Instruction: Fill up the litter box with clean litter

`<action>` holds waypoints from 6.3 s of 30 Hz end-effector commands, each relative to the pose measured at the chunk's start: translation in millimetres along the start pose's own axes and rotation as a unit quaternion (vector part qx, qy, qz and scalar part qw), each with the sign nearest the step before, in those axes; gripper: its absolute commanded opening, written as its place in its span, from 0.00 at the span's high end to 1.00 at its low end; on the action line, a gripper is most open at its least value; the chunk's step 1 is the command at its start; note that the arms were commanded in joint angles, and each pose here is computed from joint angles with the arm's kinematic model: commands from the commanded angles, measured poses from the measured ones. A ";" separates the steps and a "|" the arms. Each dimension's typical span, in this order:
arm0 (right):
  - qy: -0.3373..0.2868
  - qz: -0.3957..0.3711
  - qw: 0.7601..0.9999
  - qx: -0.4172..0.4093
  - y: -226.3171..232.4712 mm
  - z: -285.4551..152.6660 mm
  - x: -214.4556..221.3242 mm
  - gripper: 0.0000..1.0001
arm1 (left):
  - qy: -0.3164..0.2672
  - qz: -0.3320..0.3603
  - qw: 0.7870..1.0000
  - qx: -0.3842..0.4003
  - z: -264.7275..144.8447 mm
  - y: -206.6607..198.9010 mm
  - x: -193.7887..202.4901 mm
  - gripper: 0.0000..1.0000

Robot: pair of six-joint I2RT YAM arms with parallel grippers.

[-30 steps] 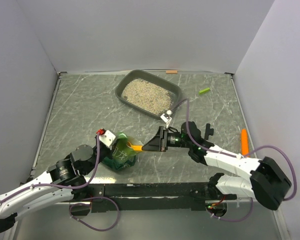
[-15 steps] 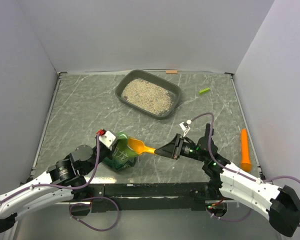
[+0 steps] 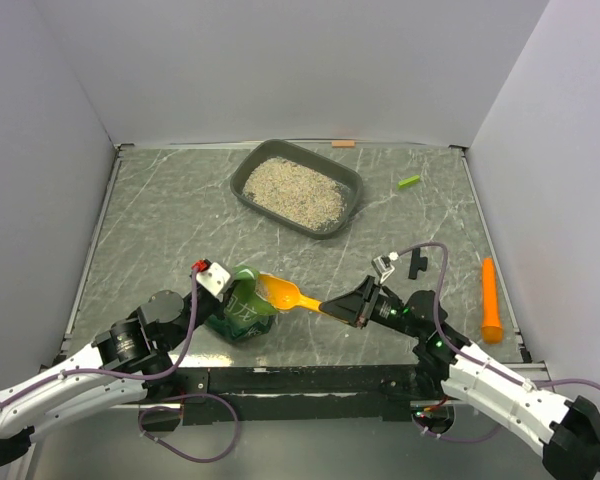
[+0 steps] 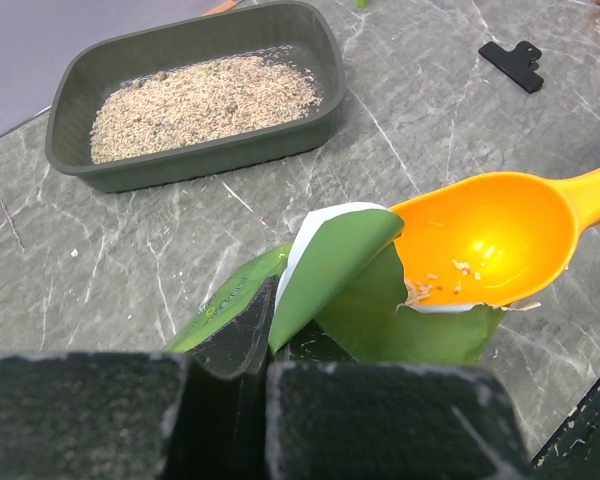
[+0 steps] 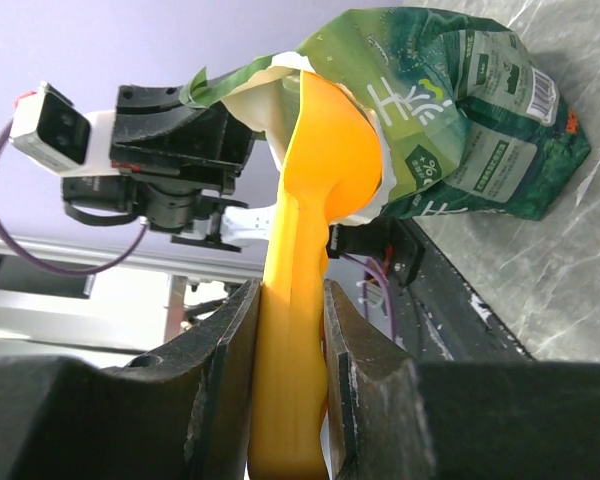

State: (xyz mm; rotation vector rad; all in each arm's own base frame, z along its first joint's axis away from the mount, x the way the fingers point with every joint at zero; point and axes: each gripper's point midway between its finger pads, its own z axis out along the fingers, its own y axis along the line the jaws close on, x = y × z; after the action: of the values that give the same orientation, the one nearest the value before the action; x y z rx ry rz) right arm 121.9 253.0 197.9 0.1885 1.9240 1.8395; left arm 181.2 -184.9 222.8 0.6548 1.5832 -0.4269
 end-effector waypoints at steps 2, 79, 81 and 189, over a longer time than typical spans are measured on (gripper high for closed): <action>-0.034 0.025 0.999 -0.018 13.7 -7.0 -9.9 1.00 | -0.048 -0.022 0.999 0.005 -1.2 -1.4 -28.1 0.99; -0.250 0.015 0.961 0.116 -1.0 121.5 -282.1 1.00 | -0.057 -0.040 0.991 -0.117 -13.6 44.0 -32.3 0.99; -0.231 -0.016 0.960 0.157 -16.4 125.1 -289.6 1.00 | -0.056 -0.038 0.991 -0.116 -12.7 43.5 -31.5 0.99; 0.200 -0.550 0.799 -0.140 38.4 67.7 -41.2 0.17 | -0.118 -0.130 0.976 -0.129 -46.5 60.8 -83.0 0.99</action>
State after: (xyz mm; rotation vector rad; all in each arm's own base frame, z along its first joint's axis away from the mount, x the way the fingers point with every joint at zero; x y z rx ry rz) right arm 200.1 283.4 214.8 -1.0834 1.6641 1.2785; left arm 188.0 -130.2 255.2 0.3757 1.6041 -0.3254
